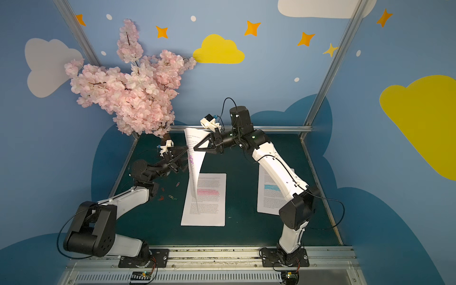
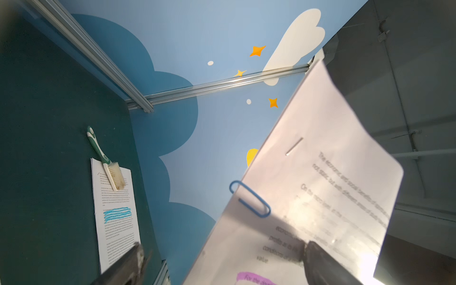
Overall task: Unclip the paperclips from the documents
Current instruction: Pick up the document from the center of the board.
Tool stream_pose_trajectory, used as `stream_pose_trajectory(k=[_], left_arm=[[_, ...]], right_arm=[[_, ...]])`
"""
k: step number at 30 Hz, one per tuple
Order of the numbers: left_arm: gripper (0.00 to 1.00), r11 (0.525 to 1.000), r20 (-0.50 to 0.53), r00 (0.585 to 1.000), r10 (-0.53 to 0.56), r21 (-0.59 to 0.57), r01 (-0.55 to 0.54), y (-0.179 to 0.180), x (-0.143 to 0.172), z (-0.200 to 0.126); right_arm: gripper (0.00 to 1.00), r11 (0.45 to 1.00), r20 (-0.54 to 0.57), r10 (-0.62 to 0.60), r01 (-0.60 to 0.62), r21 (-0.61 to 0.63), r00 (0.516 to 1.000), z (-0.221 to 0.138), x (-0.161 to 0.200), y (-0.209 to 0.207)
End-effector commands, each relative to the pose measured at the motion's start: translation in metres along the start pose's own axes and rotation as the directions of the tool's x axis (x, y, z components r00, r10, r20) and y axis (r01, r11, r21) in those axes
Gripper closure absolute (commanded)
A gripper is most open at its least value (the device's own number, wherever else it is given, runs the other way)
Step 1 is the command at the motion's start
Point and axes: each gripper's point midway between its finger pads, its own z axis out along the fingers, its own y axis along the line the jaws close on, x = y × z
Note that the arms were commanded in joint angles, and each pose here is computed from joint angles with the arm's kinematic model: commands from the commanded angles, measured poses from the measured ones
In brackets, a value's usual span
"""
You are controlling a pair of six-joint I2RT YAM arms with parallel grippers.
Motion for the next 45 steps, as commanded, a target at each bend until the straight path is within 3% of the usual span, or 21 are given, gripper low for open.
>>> stream_pose_trajectory(k=[1, 8, 11, 15, 22, 24, 26, 32, 33, 35, 37, 45], left_arm=[[0.0, 0.999, -0.06, 0.998, 0.009, 0.037, -0.007, -0.012, 0.008, 0.001], [0.03, 0.996, -0.055, 0.997, 0.047, 0.082, -0.042, -0.035, 0.01, 0.002], [0.1, 0.993, -0.054, 0.998, 0.032, 0.115, -0.026, -0.043, 0.009, 0.003], [0.39, 0.993, -0.041, 0.999, 0.028, 0.12, -0.023, -0.046, 0.009, 0.0], [0.7, 0.994, -0.049, 0.998, 0.038, 0.105, -0.033, -0.049, 0.007, -0.001], [0.87, 0.995, -0.07, 0.996, 0.052, 0.088, -0.046, -0.05, 0.008, 0.001], [0.98, 0.996, -0.089, 0.994, 0.067, 0.065, -0.062, -0.05, 0.01, 0.003], [0.98, 0.995, -0.128, 0.987, 0.1, 0.031, -0.097, -0.052, 0.014, 0.005], [0.98, 0.994, -0.126, 0.987, 0.104, 0.031, -0.101, -0.052, 0.014, 0.005], [0.98, 0.993, -0.123, 0.986, 0.114, 0.032, -0.111, -0.054, 0.014, 0.004], [0.98, 0.991, -0.11, 0.985, 0.13, 0.039, -0.126, -0.056, 0.013, 0.004], [0.98, 0.985, -0.064, 0.985, 0.163, 0.06, -0.159, -0.069, 0.009, 0.001]], right_arm=[[1.0, 0.997, -0.012, -0.075, 0.074, -0.038, 0.997, -0.003, 0.005, 0.026], [1.0, 0.999, 0.002, -0.032, 0.032, -0.032, 0.999, -0.014, 0.004, 0.003], [1.0, 0.999, 0.014, -0.027, 0.027, -0.036, 1.0, -0.024, -0.001, -0.008], [1.0, 1.0, 0.041, -0.019, 0.02, -0.02, 0.999, -0.046, -0.004, -0.016], [1.0, 1.0, 0.07, 0.021, -0.022, 0.009, 0.997, -0.071, 0.007, -0.032], [1.0, 0.999, 0.07, 0.041, -0.043, 0.022, 0.997, -0.072, 0.012, -0.038], [1.0, 0.998, 0.066, 0.056, -0.059, 0.038, 0.996, -0.071, 0.017, -0.044], [1.0, 0.992, 0.06, 0.091, -0.095, 0.082, 0.994, -0.071, 0.029, -0.057], [0.96, 0.991, 0.061, 0.093, -0.098, 0.088, 0.994, -0.071, 0.03, -0.059], [0.76, 0.989, 0.068, 0.101, -0.108, 0.1, 0.993, -0.071, 0.031, -0.062], [0.64, 0.989, 0.079, 0.101, -0.109, 0.102, 0.992, -0.071, 0.03, -0.064], [0.55, 0.994, 0.174, 0.041, -0.058, 0.096, 0.984, -0.073, 0.017, -0.065]])
